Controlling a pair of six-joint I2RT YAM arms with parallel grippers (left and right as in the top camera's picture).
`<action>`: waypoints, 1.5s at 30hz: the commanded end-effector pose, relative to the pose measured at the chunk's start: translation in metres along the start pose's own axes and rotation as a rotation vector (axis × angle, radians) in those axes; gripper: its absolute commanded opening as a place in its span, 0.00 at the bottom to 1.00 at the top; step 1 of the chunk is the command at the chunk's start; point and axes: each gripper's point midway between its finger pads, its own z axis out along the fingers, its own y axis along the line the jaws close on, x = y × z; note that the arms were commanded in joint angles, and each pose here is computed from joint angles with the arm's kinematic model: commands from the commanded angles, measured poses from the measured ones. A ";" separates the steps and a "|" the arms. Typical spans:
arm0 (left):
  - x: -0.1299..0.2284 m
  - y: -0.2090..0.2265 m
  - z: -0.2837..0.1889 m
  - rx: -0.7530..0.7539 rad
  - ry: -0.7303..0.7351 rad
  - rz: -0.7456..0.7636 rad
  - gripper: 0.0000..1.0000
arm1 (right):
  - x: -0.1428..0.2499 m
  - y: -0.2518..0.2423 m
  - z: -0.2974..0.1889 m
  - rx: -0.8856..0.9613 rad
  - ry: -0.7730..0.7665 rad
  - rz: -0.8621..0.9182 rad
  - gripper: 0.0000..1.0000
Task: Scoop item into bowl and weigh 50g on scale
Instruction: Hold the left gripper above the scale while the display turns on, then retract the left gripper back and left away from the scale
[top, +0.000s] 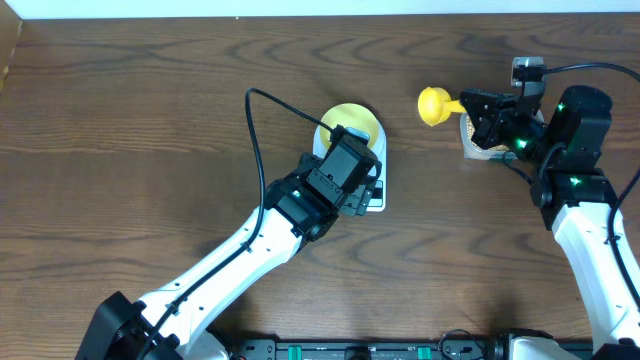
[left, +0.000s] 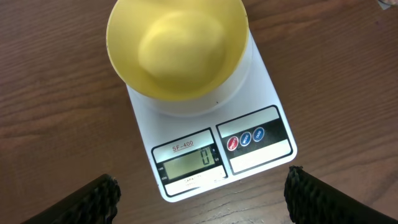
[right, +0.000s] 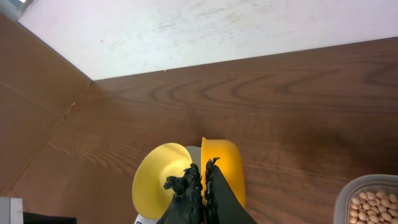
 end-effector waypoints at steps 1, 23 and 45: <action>0.001 0.000 0.000 0.002 0.001 0.003 0.87 | -0.015 0.004 -0.006 0.002 -0.033 -0.035 0.01; -0.002 0.001 -0.042 0.171 -0.026 0.130 0.87 | -0.016 0.001 -0.006 0.023 -0.039 -0.034 0.01; 0.001 0.034 -0.058 0.358 -0.041 0.257 0.87 | -0.018 -0.009 -0.006 0.079 -0.053 -0.033 0.01</action>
